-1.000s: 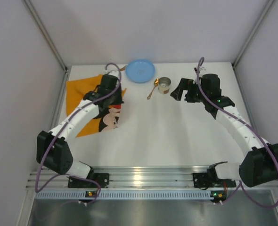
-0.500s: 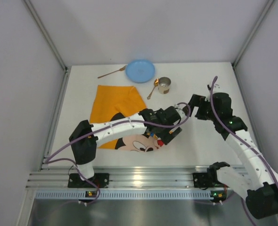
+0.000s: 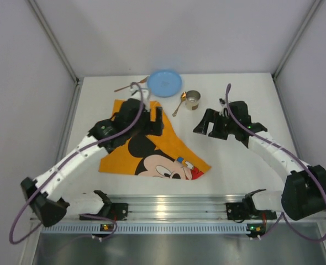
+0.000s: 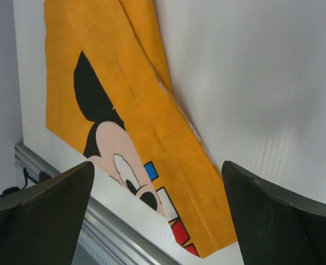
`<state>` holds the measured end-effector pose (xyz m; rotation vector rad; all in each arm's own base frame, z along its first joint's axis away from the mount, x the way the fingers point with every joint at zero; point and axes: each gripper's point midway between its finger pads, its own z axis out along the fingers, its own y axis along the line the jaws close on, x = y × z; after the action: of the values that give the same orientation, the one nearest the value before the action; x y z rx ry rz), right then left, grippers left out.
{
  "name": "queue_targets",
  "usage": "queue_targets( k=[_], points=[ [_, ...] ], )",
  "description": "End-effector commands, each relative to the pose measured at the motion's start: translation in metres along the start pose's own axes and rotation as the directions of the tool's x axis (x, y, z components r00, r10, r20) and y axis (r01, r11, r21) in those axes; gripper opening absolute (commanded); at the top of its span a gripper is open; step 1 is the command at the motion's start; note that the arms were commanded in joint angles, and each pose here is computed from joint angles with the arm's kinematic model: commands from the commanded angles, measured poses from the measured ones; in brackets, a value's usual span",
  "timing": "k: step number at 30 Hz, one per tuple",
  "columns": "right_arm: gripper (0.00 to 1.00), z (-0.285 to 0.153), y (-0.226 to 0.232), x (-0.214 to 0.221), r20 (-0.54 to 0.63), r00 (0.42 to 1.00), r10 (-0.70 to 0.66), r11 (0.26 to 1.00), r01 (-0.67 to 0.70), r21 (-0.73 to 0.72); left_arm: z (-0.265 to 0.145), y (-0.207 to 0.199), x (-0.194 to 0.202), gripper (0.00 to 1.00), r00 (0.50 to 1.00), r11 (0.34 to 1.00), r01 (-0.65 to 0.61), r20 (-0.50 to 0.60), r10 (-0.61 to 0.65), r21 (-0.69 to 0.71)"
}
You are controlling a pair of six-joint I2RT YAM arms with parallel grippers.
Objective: Set the dinner table for one person
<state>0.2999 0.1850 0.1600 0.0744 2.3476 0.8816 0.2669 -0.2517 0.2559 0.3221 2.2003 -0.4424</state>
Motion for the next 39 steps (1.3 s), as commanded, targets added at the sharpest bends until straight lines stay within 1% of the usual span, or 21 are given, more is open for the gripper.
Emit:
queue_targets(
  k=[1,2,4,5,6,7,9,10,11,13,14,17,23,25,33,34,35,36,37,38,39],
  points=[
    [1.00,0.010,0.039,0.021,-0.075,0.997,0.003,0.992,-0.012,-0.127,-0.018,0.052,0.006,0.99,0.979,0.979,0.199,0.061,-0.196,-0.053],
    [1.00,0.015,0.031,0.031,-0.107,0.994,0.029,0.995,-0.039,-0.091,-0.017,0.086,0.022,0.99,0.968,0.957,0.250,0.035,-0.248,-0.145],
    [1.00,0.019,0.014,0.053,-0.166,0.983,0.075,0.997,-0.078,-0.011,-0.015,0.113,0.040,0.98,0.951,0.928,0.303,0.002,-0.310,-0.215],
    [1.00,0.017,0.004,0.060,-0.182,0.978,0.103,0.994,-0.098,0.040,-0.011,0.140,0.060,0.98,0.922,0.886,0.365,-0.020,-0.386,-0.287],
    [1.00,0.012,-0.015,0.072,-0.204,0.969,0.135,0.984,-0.108,0.141,-0.006,0.139,0.075,0.98,0.897,0.877,0.406,-0.075,-0.436,-0.256],
    [1.00,0.007,-0.023,0.077,-0.204,0.968,0.146,0.978,-0.110,0.180,0.001,0.155,0.100,0.98,0.852,0.838,0.459,-0.122,-0.510,-0.294],
    [1.00,-0.007,-0.044,0.090,-0.208,0.961,0.182,0.947,-0.115,0.299,0.006,0.162,0.124,0.98,0.795,0.797,0.515,-0.171,-0.582,-0.315],
    [1.00,-0.015,-0.048,0.094,-0.198,0.959,0.202,0.937,-0.130,0.324,0.010,0.167,0.144,0.98,0.757,0.771,0.537,-0.207,-0.620,-0.344],
    [1.00,-0.021,-0.054,0.100,-0.198,0.954,0.223,0.923,-0.141,0.359,0.009,0.179,0.151,0.98,0.720,0.728,0.575,-0.190,-0.667,-0.373],
    [1.00,-0.027,-0.058,0.109,-0.182,0.945,0.273,0.908,-0.190,0.374,0.009,0.185,0.165,0.98,0.670,0.689,0.621,-0.204,-0.714,-0.374],
    [1.00,-0.027,-0.059,0.114,-0.186,0.939,0.290,0.904,-0.205,0.375,0.007,0.196,0.166,0.98,0.647,0.659,0.647,-0.180,-0.741,-0.384],
    [1.00,-0.023,-0.065,0.129,-0.217,0.913,0.346,0.884,-0.240,0.401,0.008,0.209,0.164,0.98,0.603,0.609,0.694,-0.152,-0.783,-0.383],
    [1.00,-0.006,-0.066,0.139,-0.207,0.887,0.412,0.874,-0.321,0.365,0.012,0.226,0.173,0.97,0.545,0.545,0.725,-0.134,-0.828,-0.420],
    [1.00,0.000,-0.070,0.147,-0.217,0.874,0.435,0.866,-0.340,0.367,0.013,0.230,0.175,0.97,0.536,0.534,0.723,-0.131,-0.834,-0.438],
    [1.00,0.017,-0.065,0.141,-0.183,0.871,0.456,0.870,-0.393,0.298,0.011,0.240,0.194,0.93,0.517,0.500,0.698,-0.122,-0.847,-0.513],
    [0.96,0.020,-0.066,0.144,-0.190,0.861,0.472,0.862,-0.406,0.303,0.011,0.242,0.195,0.91,0.515,0.496,0.694,-0.121,-0.848,-0.522],
    [0.94,0.022,-0.062,0.142,-0.196,0.860,0.472,0.867,-0.412,0.281,0.013,0.243,0.199,0.86,0.506,0.489,0.686,-0.129,-0.853,-0.538],
    [0.91,0.024,-0.060,0.142,-0.202,0.856,0.476,0.866,-0.416,0.275,0.013,0.244,0.201,0.84,0.505,0.487,0.681,-0.131,-0.853,-0.547],
    [0.85,0.026,-0.060,0.142,-0.207,0.853,0.480,0.865,-0.420,0.274,0.014,0.247,0.203,0.83,0.502,0.479,0.673,-0.128,-0.855,-0.563],
    [0.82,0.026,-0.058,0.142,-0.210,0.853,0.477,0.867,-0.419,0.269,0.016,0.249,0.208,0.79,0.492,0.472,0.667,-0.135,-0.860,-0.576],
    [0.80,0.027,-0.057,0.141,-0.210,0.854,0.476,0.868,-0.419,0.266,0.017,0.250,0.211,0.78,0.485,0.468,0.665,-0.140,-0.863,-0.582]
  ],
)
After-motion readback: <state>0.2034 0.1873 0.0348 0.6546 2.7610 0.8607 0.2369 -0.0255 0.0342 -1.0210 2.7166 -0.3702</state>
